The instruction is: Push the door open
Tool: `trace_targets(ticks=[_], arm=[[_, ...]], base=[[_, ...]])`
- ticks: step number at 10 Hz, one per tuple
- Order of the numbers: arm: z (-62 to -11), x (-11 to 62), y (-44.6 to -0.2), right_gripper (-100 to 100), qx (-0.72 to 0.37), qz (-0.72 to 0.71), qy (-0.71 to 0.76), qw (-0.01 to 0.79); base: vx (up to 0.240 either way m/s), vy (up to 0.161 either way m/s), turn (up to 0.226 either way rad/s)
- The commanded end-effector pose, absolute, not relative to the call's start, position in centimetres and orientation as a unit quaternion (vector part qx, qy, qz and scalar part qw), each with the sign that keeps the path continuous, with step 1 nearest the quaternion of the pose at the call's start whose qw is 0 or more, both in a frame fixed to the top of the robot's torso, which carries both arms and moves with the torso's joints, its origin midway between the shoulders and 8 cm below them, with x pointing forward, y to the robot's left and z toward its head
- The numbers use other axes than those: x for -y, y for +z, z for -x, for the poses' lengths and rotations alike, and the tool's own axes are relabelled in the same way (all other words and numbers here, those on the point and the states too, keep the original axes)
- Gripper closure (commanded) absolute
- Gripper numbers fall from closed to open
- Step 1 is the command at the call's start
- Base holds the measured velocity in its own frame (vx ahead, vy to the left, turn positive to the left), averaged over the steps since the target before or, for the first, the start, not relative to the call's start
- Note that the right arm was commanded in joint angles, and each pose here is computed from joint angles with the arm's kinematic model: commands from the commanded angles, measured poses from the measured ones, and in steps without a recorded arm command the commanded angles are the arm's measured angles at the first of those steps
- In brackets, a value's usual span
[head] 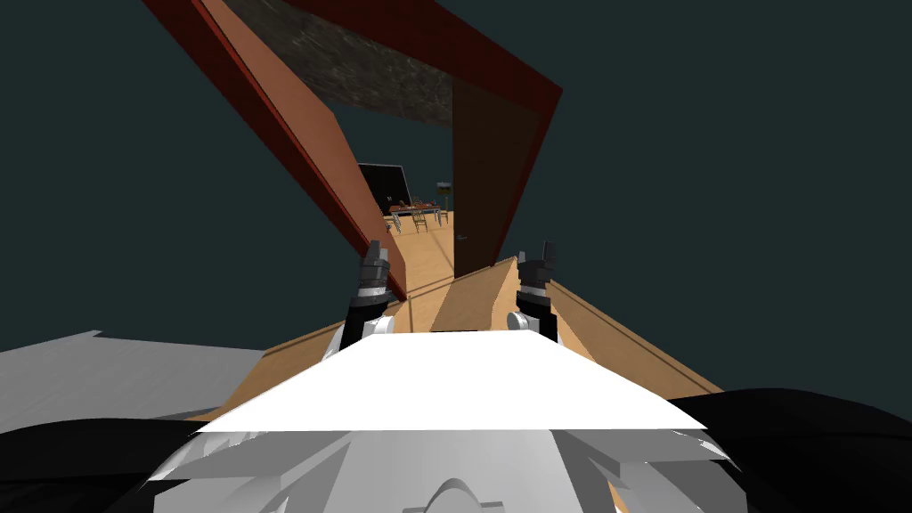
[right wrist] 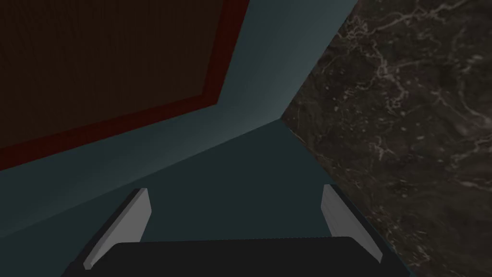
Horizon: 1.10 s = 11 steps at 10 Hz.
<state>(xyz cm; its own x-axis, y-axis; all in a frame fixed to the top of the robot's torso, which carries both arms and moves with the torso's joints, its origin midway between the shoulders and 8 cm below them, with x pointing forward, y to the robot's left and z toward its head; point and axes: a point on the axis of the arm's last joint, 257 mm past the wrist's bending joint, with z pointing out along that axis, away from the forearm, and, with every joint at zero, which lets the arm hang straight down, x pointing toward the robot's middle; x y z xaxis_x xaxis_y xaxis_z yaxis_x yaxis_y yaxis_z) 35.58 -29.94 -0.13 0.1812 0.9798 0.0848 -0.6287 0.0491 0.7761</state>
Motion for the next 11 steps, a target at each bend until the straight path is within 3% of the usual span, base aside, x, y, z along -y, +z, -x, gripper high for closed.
trace_targets(ticks=[1,11], arm=[[-36.4,29.6,-1.3,-100,-0.257,-0.359,0.59,0.676],[-40.1,27.9,-7.6,-100,-0.309,-0.374,0.586,0.649]], base=[[0.132,-0.069,0.028],[0.106,-0.025,0.037]])
